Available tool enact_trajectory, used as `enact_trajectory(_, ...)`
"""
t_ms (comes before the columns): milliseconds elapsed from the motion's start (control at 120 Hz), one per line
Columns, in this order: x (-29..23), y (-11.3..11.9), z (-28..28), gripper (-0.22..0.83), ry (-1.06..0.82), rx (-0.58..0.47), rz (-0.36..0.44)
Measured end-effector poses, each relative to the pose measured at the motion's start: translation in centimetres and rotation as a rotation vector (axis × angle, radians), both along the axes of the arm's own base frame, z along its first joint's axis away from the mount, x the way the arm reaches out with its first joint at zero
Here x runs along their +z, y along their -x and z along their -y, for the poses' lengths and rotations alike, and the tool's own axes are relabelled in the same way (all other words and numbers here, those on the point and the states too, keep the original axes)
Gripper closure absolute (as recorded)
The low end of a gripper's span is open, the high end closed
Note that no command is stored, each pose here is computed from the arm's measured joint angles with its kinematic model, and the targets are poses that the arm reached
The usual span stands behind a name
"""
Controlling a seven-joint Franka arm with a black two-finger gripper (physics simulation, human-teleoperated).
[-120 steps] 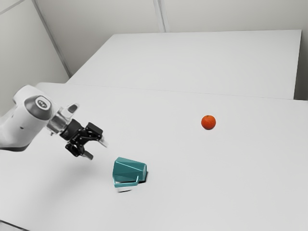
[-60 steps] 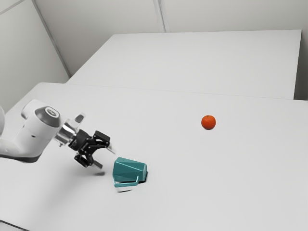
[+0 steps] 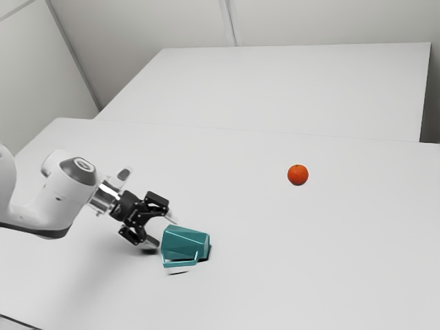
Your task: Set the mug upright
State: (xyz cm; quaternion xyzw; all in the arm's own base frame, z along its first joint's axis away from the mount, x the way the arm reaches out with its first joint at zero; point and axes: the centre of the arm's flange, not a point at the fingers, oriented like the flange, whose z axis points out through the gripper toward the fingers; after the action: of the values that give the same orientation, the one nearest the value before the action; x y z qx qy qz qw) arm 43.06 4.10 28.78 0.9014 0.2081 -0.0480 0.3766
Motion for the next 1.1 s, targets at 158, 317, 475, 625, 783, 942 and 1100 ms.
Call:
enact_trajectory(158,0.1,-0.3,1.8,0.00,0.013,-0.021,0.008)
enact_trajectory(317,0.1,-0.6,3.2,0.02,0.029,-0.021,0.015)
enact_trajectory(475,0.2,-0.6,3.1,0.40,0.035,-0.008,0.023)
enact_trajectory(625,0.3,-0.7,2.9,0.60,0.034,-0.003,0.031)
enact_trajectory(783,0.7,-0.9,3.4,0.68,0.030,-0.016,0.039)
enact_trajectory(942,0.9,-0.9,3.8,0.72,0.026,-0.024,0.042)
enact_trajectory(1100,2.0,-1.0,4.2,0.75,0.029,-0.031,0.066)
